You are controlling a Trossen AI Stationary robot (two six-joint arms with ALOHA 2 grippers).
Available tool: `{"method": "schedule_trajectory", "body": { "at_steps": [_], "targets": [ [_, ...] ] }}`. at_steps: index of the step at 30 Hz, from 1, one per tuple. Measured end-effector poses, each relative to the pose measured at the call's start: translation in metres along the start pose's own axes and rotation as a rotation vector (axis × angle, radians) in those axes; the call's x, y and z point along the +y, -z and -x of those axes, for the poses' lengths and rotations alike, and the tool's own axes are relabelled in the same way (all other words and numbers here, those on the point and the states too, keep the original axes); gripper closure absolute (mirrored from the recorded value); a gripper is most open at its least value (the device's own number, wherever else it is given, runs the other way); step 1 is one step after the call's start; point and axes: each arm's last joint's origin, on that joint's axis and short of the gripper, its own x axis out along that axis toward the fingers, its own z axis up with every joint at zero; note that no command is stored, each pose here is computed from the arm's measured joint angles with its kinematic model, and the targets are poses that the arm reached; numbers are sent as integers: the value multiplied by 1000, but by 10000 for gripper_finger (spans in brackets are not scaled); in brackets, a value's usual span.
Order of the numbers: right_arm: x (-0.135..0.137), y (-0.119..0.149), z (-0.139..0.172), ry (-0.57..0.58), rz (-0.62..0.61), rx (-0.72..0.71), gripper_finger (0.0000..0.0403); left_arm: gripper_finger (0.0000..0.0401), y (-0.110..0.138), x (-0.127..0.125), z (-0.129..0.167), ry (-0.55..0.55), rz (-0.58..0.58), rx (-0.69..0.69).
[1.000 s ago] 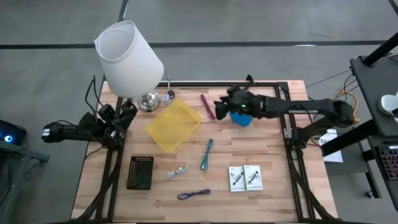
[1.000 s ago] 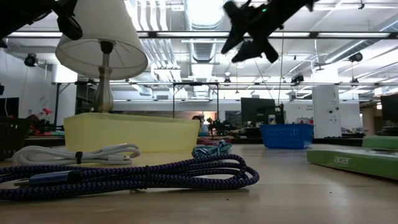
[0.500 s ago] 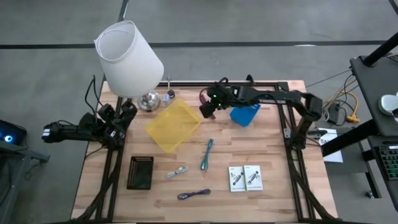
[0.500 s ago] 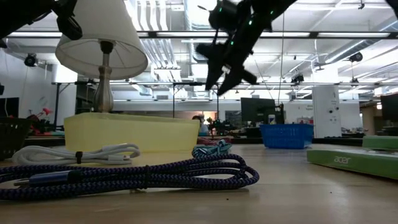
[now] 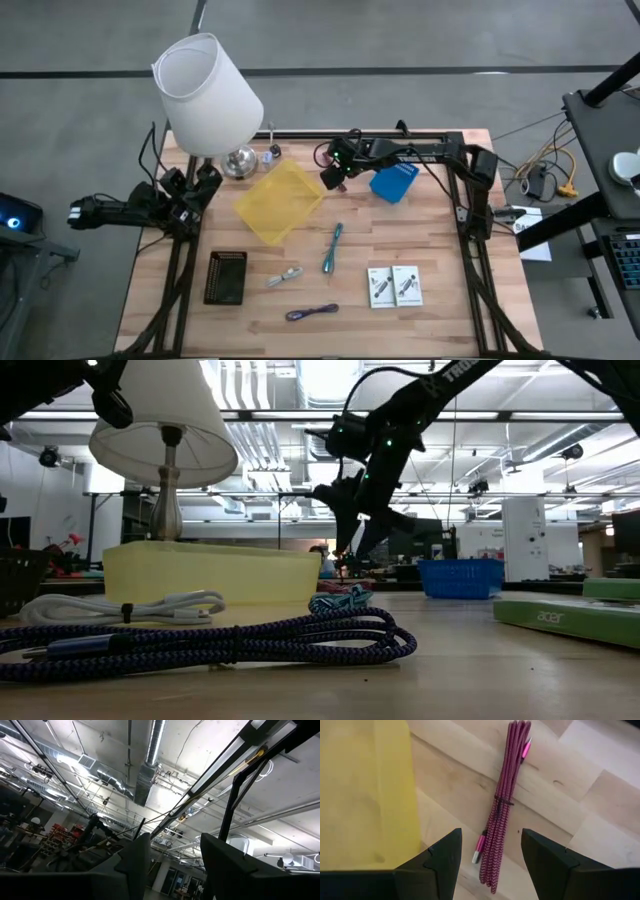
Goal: Pick and place items into bin
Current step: Put the pink charger cable into the yellow bin
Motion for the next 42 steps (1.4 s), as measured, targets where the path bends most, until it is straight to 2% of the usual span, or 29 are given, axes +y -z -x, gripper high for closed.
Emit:
{"method": "schedule_trajectory", "body": {
  "at_steps": [10, 20, 35, 42],
  "targets": [
    [-1, 12, -32, -5, 12, 109, 211, 241, 0, 0, 0, -3, 0, 1],
    [-3, 14, -34, -1, 33, 118, 217, 241, 0, 0, 0, -7, 0, -3],
    [-6, 20, -37, 11, 43, 137, 279, 241, 0, 0, 0, -8, 0, -2],
    [-8, 24, -40, 22, 46, 155, 330, 241, 0, 0, 0, -7, 0, -2]
  ]
}}
